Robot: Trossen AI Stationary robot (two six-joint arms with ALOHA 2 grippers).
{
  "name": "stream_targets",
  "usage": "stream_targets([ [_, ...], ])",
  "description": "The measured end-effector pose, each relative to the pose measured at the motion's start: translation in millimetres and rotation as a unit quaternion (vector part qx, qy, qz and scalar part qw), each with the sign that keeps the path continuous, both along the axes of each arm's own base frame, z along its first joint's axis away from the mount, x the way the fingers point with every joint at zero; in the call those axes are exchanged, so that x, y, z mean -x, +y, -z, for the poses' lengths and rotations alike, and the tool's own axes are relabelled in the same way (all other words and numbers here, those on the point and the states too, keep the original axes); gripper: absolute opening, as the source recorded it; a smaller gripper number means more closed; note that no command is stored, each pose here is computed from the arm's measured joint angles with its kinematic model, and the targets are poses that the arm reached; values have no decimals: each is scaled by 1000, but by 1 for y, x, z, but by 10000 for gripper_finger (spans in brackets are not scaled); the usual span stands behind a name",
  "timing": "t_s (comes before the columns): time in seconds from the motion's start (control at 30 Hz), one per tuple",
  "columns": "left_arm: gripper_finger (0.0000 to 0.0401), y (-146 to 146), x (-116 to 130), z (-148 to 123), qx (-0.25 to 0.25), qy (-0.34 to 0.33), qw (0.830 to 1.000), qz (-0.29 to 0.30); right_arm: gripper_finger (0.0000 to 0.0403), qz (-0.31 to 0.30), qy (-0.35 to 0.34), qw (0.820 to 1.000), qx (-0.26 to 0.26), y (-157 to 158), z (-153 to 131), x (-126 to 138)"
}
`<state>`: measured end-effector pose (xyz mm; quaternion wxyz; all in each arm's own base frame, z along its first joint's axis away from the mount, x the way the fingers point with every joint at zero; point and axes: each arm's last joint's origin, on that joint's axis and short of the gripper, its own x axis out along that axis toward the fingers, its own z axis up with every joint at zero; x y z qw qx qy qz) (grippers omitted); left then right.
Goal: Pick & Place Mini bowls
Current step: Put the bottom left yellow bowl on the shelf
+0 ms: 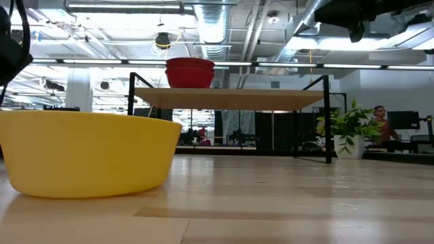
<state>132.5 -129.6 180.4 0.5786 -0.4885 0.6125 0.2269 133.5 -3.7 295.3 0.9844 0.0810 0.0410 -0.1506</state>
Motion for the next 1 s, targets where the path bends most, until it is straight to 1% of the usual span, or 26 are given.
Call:
stream_targets([
  [0.4,135,5,5,23,4,-2,1000,-10,56,0,-2,1000,0,0,0,0],
  [0.53,131,8,8,30,0,13,999,-30,56,0,-2,1000,0,0,0,0],
  [0.6,118,9,10,33,0,15,999,-32,56,0,-2,1000,0,0,0,0],
  [0.67,97,10,10,36,2,16,999,-40,56,0,-2,1000,0,0,0,0],
  [0.83,21,10,11,37,4,16,999,-44,56,0,-2,1000,0,0,0,0],
  [0.87,12,10,10,37,4,15,999,-46,56,0,-2,1000,0,0,0,0],
  [1.0,6,10,10,37,8,16,999,-45,56,0,-2,1000,0,0,0,0],
])
